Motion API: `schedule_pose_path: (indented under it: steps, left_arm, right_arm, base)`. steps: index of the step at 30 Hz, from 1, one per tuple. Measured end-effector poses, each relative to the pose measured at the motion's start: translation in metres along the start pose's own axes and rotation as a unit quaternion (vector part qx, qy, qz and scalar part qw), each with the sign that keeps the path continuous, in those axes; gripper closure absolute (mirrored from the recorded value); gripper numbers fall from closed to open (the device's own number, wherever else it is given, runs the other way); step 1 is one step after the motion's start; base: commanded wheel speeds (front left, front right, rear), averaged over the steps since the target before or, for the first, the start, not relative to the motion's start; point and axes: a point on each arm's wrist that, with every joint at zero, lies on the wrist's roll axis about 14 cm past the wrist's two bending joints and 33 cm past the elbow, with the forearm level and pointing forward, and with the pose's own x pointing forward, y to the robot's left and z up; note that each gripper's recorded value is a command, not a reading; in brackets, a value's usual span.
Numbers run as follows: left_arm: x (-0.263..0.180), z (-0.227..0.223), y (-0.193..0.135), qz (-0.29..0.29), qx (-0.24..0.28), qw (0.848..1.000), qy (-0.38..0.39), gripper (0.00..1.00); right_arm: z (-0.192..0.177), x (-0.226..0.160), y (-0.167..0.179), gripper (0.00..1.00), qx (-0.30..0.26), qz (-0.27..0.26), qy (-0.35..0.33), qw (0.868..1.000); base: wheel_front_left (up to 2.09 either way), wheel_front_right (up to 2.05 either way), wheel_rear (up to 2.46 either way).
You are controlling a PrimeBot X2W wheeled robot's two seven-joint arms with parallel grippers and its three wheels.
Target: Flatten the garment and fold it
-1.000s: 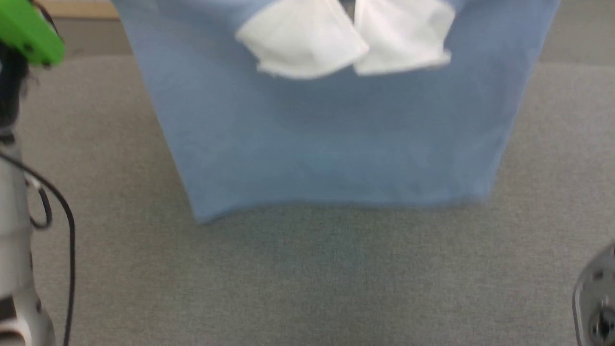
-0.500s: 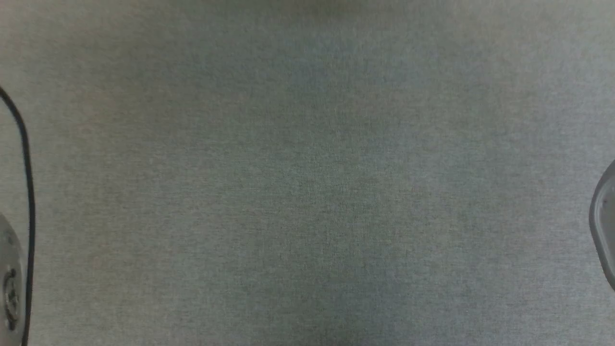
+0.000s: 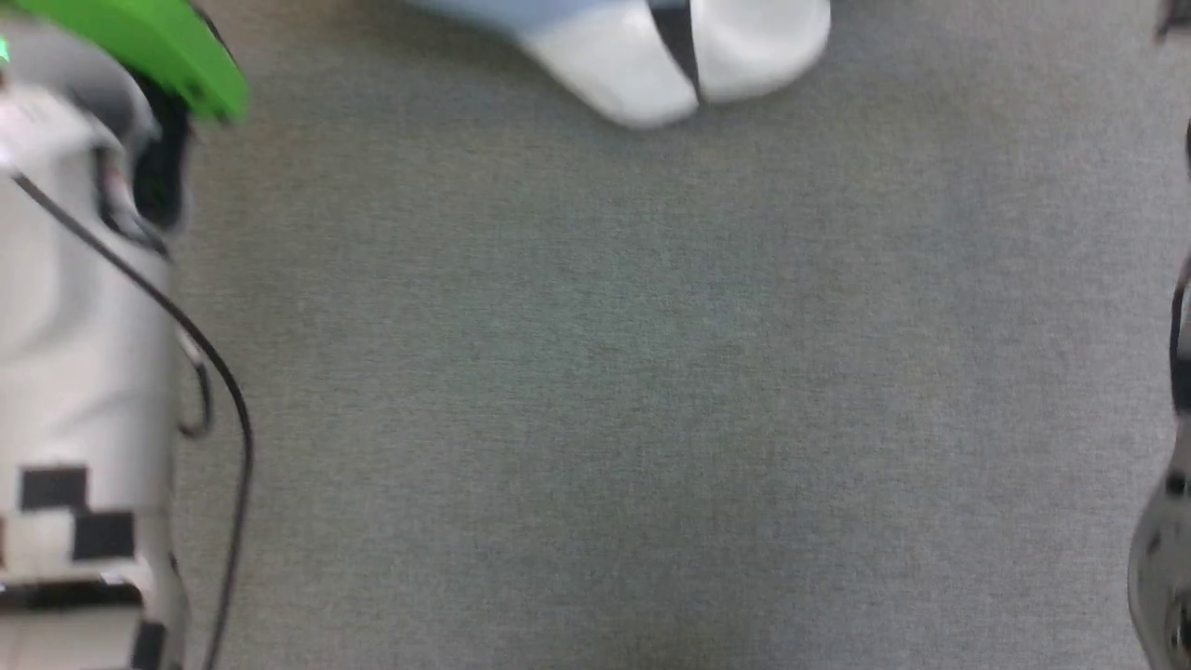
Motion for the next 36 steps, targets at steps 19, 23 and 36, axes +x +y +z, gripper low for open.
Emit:
schedule_pose_path:
  steps: [19, 23, 36]
  left_arm:
    - [-0.215, -0.081, 0.013, 0.076, -0.121, 0.989, 0.042, 1.0]
    - [-0.25, -0.083, 0.016, 0.094, -0.122, 0.986, 0.061, 1.0]
    - [-0.284, -0.145, 0.001, 0.079, -0.035, 0.964, 0.251, 1.0]
  right_arm:
    - [-0.081, -0.213, -0.07, 1.0, 0.103, -0.091, 0.061, 0.989]
    - [-0.084, -0.248, -0.072, 1.0, 0.094, -0.104, 0.087, 0.986]
    - [-0.153, -0.293, -0.055, 1.0, -0.117, -0.114, 0.361, 0.918]
  base:
    - [0.0, 0.0, 0.0]
    - [0.0, 0.0, 0.0]
    - [0.0, 0.0, 0.0]
